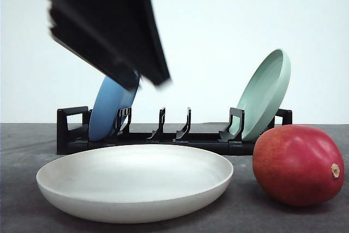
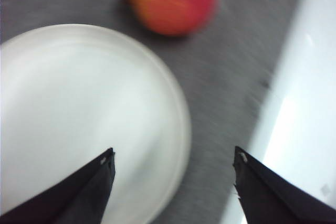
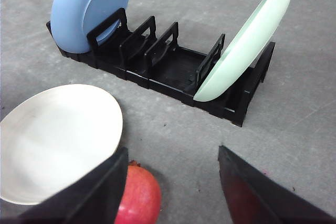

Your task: Place pomegranate in white plate

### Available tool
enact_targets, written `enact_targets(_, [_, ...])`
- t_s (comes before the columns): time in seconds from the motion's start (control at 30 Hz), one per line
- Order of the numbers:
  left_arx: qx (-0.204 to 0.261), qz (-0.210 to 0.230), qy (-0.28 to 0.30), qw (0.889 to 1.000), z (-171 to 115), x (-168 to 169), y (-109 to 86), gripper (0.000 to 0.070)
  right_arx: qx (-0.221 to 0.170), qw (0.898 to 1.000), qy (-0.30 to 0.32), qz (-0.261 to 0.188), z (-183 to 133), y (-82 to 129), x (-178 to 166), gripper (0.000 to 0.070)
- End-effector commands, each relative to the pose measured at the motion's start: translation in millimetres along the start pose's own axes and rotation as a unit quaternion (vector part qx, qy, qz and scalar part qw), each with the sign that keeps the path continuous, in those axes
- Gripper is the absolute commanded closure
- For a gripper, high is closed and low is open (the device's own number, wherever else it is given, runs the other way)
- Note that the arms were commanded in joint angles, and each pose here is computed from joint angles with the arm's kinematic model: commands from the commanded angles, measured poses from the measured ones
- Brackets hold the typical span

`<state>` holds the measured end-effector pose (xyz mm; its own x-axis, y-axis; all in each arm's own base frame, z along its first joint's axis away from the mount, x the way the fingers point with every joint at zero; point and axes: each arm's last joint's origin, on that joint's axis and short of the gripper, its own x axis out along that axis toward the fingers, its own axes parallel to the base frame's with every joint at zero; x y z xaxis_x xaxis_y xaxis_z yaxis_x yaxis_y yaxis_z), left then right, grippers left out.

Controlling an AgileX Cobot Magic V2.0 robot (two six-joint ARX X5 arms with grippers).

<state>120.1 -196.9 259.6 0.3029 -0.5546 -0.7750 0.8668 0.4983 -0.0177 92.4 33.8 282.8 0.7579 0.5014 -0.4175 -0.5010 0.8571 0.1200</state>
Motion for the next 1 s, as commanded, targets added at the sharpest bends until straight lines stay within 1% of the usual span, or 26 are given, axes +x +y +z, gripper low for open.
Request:
enact_targets(0.0, [-0.047,0.012,-0.031,0.998,5.5,-13.4,10.4,0.0265,-0.003,1.000,-0.012,0.002,5.3,1.3,-2.9,0.0356])
enact_targets(0.07, [-0.069,0.038,-0.053,0.996,2.7,-28.9,25.9,0.0265,-0.003,1.000,-0.012,0.002,5.2,1.3,-2.9,0.0356])
enact_targets(0.2, [-0.094,0.093,-0.077,0.988,-8.9,-57.1,51.3,0.0265,-0.002,1.000,-0.007,0.002,4.3,1.3,-2.9,0.0355])
enact_targets(0.27, [-0.111,0.124,-0.091,0.982,-17.0,-70.8,62.6,0.0265,0.000,1.000,-0.003,0.002,3.5,1.3,-2.8,0.0355])
enact_targets(0.33, [-0.134,0.156,-0.105,0.973,-26.5,-82.4,73.0,0.0265,0.001,1.000,0.001,0.002,2.7,1.3,-2.8,0.0355])
enact_targets(0.43, [-0.168,0.189,-0.122,0.960,-42.5,-96.7,85.7,0.0265,0.013,1.000,0.003,0.003,2.4,1.3,-2.8,0.0355])
enact_targets(0.6, [-0.222,0.204,-0.146,0.942,-69.7,-109.2,99.0,0.0265,0.028,1.000,0.003,0.006,2.4,1.5,-2.8,0.0355])
enact_targets(0.67, [-0.242,0.211,-0.154,0.934,-78.1,-110.9,101.9,0.0265,0.040,0.999,0.003,0.015,2.4,2.0,-2.8,0.0356])
enact_targets(0.73, [-0.261,0.221,-0.171,0.924,-82.9,-111.7,103.0,0.0265,0.059,0.998,0.004,0.025,2.4,2.6,-2.7,0.0355])
enact_targets(0.77, [-0.263,0.225,-0.176,0.921,-84.4,-112.0,103.0,0.0265,0.070,0.997,0.005,0.029,2.4,2.9,-2.6,0.0355])
enact_targets(0.87, [-0.266,0.228,-0.180,0.919,-85.4,-112.7,102.1,0.0265,0.110,0.993,0.014,0.040,2.2,4.4,-1.6,0.0356])
enact_targets(0.97, [-0.275,0.224,-0.184,0.917,-85.0,-112.8,101.2,0.0265,0.152,0.987,0.031,0.043,1.6,6.2,2.3,0.0356])
